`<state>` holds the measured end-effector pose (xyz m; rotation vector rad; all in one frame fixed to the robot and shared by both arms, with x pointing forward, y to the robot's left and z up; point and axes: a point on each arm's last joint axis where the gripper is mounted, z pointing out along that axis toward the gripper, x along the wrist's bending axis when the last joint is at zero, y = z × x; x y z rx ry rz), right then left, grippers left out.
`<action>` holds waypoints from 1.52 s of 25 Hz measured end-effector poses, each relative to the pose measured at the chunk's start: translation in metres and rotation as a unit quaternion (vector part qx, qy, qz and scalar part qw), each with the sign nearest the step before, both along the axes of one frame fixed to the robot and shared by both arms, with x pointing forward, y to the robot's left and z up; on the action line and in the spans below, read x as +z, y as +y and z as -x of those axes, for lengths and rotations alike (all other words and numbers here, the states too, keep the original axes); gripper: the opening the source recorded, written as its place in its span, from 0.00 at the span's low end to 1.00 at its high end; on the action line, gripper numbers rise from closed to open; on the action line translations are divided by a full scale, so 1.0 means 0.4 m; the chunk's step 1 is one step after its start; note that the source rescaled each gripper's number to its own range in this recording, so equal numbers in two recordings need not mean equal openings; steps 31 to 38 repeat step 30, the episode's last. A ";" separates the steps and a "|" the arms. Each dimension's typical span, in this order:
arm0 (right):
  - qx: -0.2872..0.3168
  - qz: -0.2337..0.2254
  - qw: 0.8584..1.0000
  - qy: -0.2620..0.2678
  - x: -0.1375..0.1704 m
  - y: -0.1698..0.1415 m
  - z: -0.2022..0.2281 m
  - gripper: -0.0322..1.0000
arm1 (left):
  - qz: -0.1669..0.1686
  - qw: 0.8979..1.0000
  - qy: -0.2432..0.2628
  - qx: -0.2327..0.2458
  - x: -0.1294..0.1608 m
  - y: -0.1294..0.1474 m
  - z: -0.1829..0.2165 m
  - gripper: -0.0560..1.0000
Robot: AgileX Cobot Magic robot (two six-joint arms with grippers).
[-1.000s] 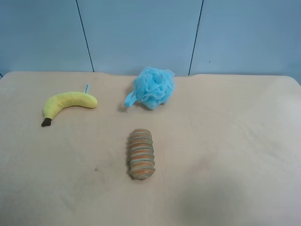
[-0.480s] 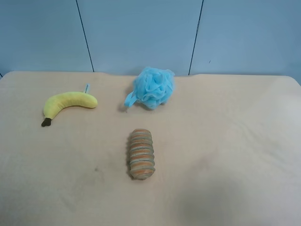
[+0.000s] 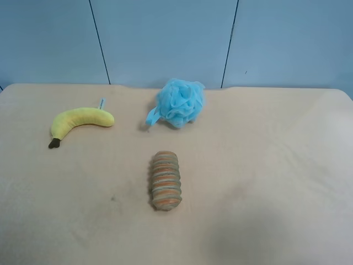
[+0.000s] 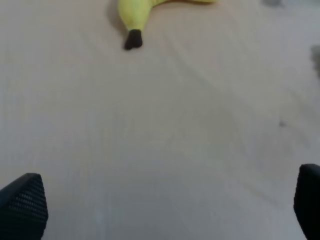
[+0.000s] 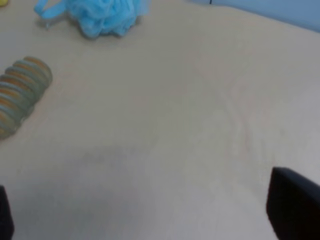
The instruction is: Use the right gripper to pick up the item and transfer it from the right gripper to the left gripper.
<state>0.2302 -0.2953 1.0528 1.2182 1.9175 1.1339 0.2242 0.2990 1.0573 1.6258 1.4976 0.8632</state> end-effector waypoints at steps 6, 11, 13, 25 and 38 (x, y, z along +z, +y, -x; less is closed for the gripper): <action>-0.040 0.000 0.999 0.000 0.000 0.002 -0.001 1.00 | 0.009 1.000 -0.023 -0.003 -0.008 -0.004 -0.020 1.00; -0.082 0.000 0.997 0.000 0.000 0.003 -0.002 1.00 | 0.011 1.000 -0.027 -0.004 -0.007 -0.005 -0.021 1.00; -0.087 0.000 0.996 0.000 0.000 0.004 -0.002 1.00 | 0.011 1.000 -0.027 -0.004 -0.007 -0.005 -0.021 1.00; -0.088 0.000 0.996 0.000 0.000 0.004 -0.002 1.00 | 0.010 0.999 -0.027 0.030 -0.007 -0.006 -0.022 1.00; -0.088 0.000 0.996 0.000 0.000 0.004 -0.002 1.00 | 0.010 0.998 -0.028 0.049 -0.007 -0.006 -0.022 1.00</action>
